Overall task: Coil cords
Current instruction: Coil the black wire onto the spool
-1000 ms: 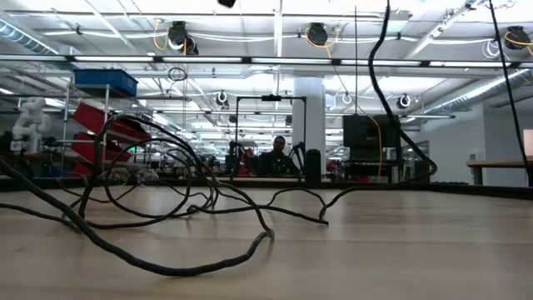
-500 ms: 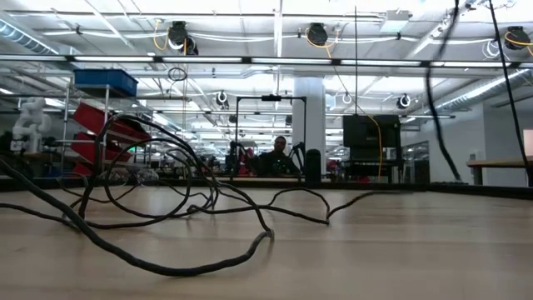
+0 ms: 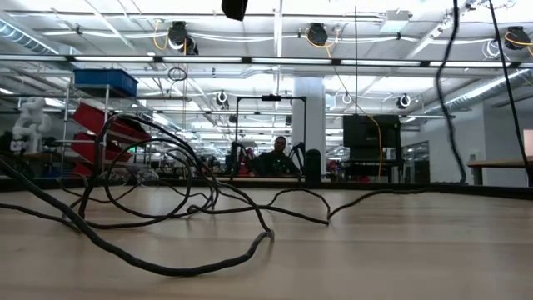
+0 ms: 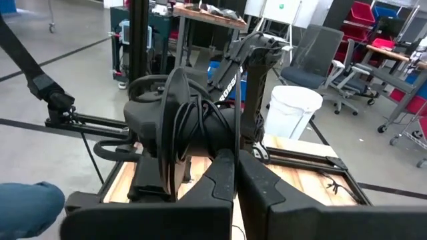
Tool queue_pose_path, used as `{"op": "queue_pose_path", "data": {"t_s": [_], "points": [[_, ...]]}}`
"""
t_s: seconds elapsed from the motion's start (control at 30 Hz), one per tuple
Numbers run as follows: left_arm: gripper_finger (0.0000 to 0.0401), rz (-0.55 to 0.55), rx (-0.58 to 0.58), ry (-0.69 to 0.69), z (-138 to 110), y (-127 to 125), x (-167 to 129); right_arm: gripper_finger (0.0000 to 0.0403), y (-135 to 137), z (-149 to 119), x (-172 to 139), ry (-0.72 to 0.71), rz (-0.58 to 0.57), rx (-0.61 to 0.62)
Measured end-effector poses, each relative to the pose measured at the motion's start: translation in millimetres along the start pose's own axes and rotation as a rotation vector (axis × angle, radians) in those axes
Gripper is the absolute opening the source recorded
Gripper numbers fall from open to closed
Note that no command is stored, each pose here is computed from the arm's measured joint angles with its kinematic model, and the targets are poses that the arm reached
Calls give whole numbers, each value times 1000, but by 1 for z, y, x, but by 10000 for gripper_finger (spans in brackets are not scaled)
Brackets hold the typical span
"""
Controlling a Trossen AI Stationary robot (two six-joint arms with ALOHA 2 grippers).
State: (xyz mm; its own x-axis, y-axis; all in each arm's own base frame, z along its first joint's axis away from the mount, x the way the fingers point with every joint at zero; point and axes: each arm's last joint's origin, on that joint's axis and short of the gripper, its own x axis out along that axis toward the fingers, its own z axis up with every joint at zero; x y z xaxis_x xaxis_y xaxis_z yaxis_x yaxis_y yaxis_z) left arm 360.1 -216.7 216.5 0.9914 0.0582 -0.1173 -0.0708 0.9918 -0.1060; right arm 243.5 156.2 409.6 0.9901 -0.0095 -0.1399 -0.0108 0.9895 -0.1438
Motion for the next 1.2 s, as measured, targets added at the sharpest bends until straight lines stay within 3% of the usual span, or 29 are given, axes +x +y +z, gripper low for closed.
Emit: {"op": "queue_pose_path", "data": {"t_s": [0.27, 0.53, 0.67, 0.87, 1.2], "points": [[138, 43, 19, -8, 1, -1, -2, 0, 0, 0, -1, 1, 0, -23], [138, -4, 0, -66, 27, -13, -16, 0, 0, 0, -1, 4, 0, -24], [138, -13, 33, -54, 26, -17, -18, 0, 0, 0, -1, 4, 0, -12], [138, 42, -37, -26, 23, -11, -15, 0, 0, 0, -1, 1, 0, -8], [138, 87, -37, -25, 19, -6, -10, 0, 0, 0, -1, 3, 0, -5]]}}
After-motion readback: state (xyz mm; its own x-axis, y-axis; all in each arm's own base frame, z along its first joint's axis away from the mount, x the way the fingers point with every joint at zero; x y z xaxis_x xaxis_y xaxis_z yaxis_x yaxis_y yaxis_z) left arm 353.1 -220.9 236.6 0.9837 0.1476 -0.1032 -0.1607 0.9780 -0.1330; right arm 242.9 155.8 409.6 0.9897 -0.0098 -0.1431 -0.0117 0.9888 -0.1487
